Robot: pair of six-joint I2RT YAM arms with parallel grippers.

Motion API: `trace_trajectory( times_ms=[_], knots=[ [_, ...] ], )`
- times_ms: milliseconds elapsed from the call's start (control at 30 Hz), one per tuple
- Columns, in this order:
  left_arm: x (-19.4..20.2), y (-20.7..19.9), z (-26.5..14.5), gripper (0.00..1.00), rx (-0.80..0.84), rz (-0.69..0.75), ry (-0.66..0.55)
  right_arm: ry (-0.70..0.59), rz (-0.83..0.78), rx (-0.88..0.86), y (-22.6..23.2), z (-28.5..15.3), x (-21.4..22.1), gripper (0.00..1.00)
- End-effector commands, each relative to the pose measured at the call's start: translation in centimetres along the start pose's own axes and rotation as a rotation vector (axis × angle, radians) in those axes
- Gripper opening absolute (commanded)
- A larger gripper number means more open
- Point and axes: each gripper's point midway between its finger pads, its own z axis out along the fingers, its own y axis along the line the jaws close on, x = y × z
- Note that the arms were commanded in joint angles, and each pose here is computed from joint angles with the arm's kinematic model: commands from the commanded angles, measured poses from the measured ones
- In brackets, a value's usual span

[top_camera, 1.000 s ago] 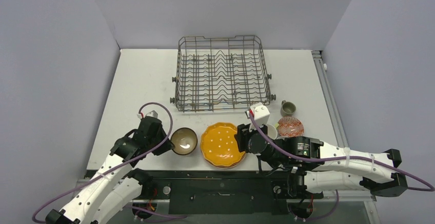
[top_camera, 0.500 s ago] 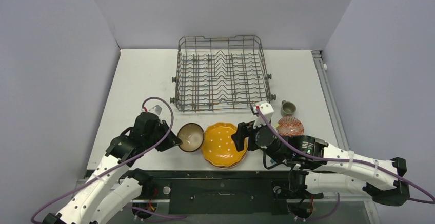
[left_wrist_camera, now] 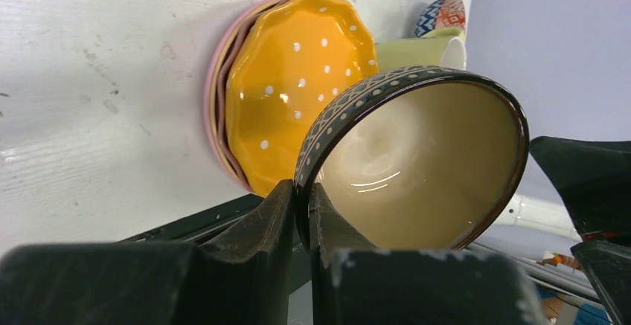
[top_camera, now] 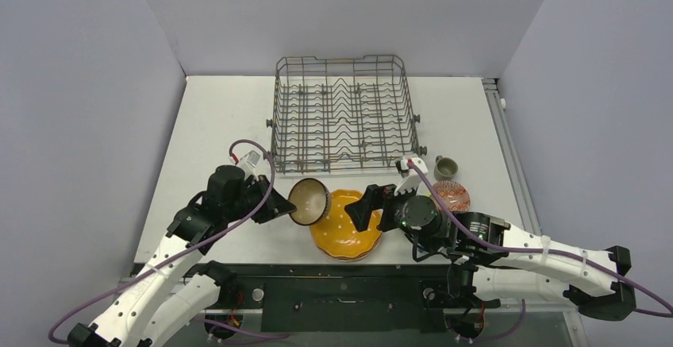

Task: Load the mixed dishes into the dish rack
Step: Turn the bowl upside down on the dish rack.

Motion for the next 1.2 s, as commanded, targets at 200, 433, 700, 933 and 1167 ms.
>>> trace_trajectory(
  times_ms=[200,433,700,933,1167],
  knots=[
    [-2.5,-8.3,-2.1,0.00,0.338,0.091,-0.069,-0.075,0.239,-0.206,5.2,0.6,-2.2,1.00],
    [-2.5,-9.6,-2.5,0.00,0.405,0.108,-0.067,-0.097,0.346,-0.274,7.1,1.1,-2.9,1.00],
    [-2.9,-11.0,-3.4,0.00,0.452,0.128,-0.076,-0.114,0.450,-0.291,7.7,2.0,-2.9,1.00],
    [-2.9,-11.7,-4.2,0.00,0.481,0.137,-0.083,-0.144,0.493,-0.277,7.1,2.1,-3.3,0.99],
    [-2.8,-12.1,-4.6,0.00,0.506,0.136,-0.078,-0.155,0.510,-0.239,6.5,2.5,-3.3,0.99]
  ],
)
